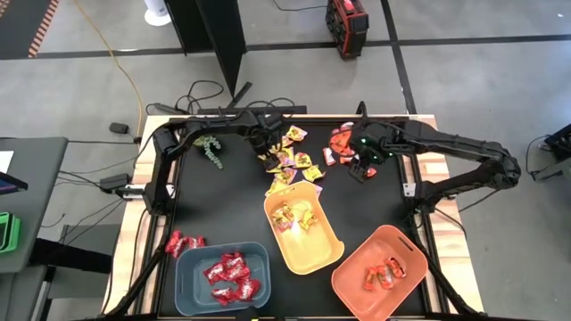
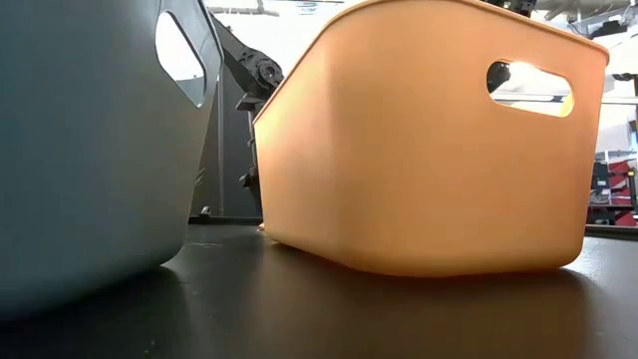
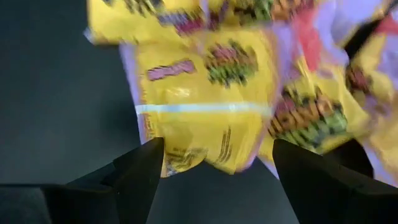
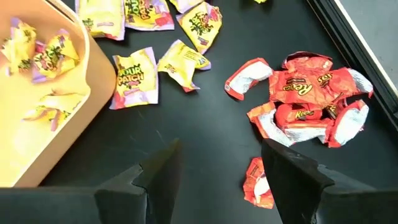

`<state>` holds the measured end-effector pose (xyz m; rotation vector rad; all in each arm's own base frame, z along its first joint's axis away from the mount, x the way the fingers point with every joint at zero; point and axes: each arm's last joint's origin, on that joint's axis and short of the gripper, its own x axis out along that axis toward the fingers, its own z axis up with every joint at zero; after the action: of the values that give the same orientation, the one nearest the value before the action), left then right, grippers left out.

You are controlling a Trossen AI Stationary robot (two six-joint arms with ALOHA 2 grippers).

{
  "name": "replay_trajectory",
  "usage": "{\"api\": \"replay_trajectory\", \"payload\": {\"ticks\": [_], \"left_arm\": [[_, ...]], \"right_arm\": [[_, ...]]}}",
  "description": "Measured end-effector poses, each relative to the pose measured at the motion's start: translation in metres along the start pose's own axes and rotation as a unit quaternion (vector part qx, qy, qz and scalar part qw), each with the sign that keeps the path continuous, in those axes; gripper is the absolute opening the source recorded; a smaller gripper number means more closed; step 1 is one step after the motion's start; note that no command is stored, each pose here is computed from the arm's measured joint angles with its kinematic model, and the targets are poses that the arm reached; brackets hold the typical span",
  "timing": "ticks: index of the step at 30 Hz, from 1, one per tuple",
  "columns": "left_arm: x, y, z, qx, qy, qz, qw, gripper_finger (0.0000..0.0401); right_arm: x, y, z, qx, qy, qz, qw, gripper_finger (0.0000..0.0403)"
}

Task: Sort candy
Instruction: Put the yellow chocolate into the orange bin

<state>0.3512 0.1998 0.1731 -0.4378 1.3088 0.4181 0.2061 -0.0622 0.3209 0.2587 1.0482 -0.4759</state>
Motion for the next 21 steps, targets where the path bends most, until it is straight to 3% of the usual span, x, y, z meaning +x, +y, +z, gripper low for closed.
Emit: {"api": "replay_trajectory", "payload": {"ticks": [4, 7, 19, 21], "left_arm": [[0.0009, 0.0001, 0.0004, 0.000, -0.007, -0.002, 1.000, 0.0288], [0.0018, -0.0001, -0.0002, 0.002, -0.005, 0.000, 1.000, 0.0259], [0.0012, -0.0006, 0.0011, 0.007, -0.012, -0.002, 1.000, 0.0024], [-0.0012, -0.0009, 0.0007, 0.009, -0.013, -0.002, 1.000, 0.0008]], "right_arm": [[-0.0004, 0.0027, 0.0000, -0.002, -0.003, 0.004, 1.000, 0.0238], [-0.0004, 0.0032, 0.0002, 0.001, -0.004, 0.004, 1.000, 0.0238], [-0.0004, 0.0033, 0.0010, 0.022, -0.008, 0.005, 1.000, 0.0238], [-0.0004, 0.0034, 0.0016, 0.023, -0.011, 0.006, 1.000, 0.0238]]}}
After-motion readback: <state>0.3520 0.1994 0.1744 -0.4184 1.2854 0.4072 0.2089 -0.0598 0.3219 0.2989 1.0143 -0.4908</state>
